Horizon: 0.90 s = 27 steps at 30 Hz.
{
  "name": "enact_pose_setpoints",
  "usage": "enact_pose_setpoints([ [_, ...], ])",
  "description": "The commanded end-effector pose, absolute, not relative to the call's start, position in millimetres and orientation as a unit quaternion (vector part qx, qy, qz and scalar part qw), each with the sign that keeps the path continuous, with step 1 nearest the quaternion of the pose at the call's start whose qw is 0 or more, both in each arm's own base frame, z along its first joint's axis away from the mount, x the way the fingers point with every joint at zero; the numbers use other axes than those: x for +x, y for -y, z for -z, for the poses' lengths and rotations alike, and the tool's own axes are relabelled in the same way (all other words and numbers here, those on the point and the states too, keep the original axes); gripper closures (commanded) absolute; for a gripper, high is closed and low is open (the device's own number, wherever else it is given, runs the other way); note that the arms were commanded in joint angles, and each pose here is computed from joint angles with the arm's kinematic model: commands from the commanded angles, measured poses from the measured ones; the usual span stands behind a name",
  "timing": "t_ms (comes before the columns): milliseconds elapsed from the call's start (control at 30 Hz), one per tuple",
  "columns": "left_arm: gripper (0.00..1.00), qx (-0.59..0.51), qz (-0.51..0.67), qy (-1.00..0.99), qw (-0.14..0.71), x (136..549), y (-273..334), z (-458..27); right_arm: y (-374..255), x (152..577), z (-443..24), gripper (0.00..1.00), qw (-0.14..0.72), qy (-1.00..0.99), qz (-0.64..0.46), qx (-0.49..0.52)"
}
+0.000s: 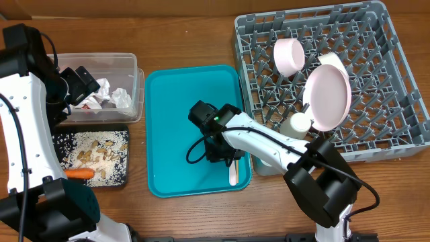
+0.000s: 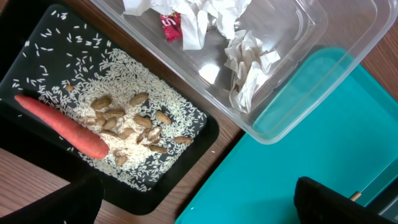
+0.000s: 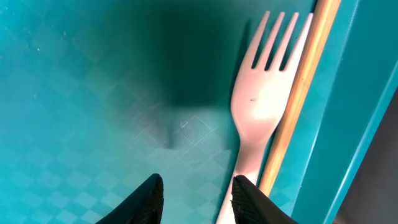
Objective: Sort waste into correct bins and load items into the dishwasher
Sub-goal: 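Lower the right gripper and close it on the white fork handle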
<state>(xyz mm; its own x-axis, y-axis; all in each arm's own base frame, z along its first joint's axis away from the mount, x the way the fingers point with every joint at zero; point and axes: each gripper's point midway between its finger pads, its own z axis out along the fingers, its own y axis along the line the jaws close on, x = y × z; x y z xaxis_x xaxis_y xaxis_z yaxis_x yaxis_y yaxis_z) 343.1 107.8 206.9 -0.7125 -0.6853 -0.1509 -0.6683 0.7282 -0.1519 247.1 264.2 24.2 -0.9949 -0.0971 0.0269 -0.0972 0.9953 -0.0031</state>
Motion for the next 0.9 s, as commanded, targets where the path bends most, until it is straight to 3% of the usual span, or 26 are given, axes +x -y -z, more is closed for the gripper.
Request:
enact_pose_setpoints([
  [0,0.0,-0.371,0.049,-0.922,0.096,342.2,-104.9,-206.3,-261.9,249.5,-21.0,0.61,0.008,0.999,-0.012,0.032],
  [867,0.0,-0.371,0.049,-0.922,0.096,342.3,-104.8,-206.3,-255.7,252.0,-3.4,0.6,0.044,0.999,0.004,0.032],
])
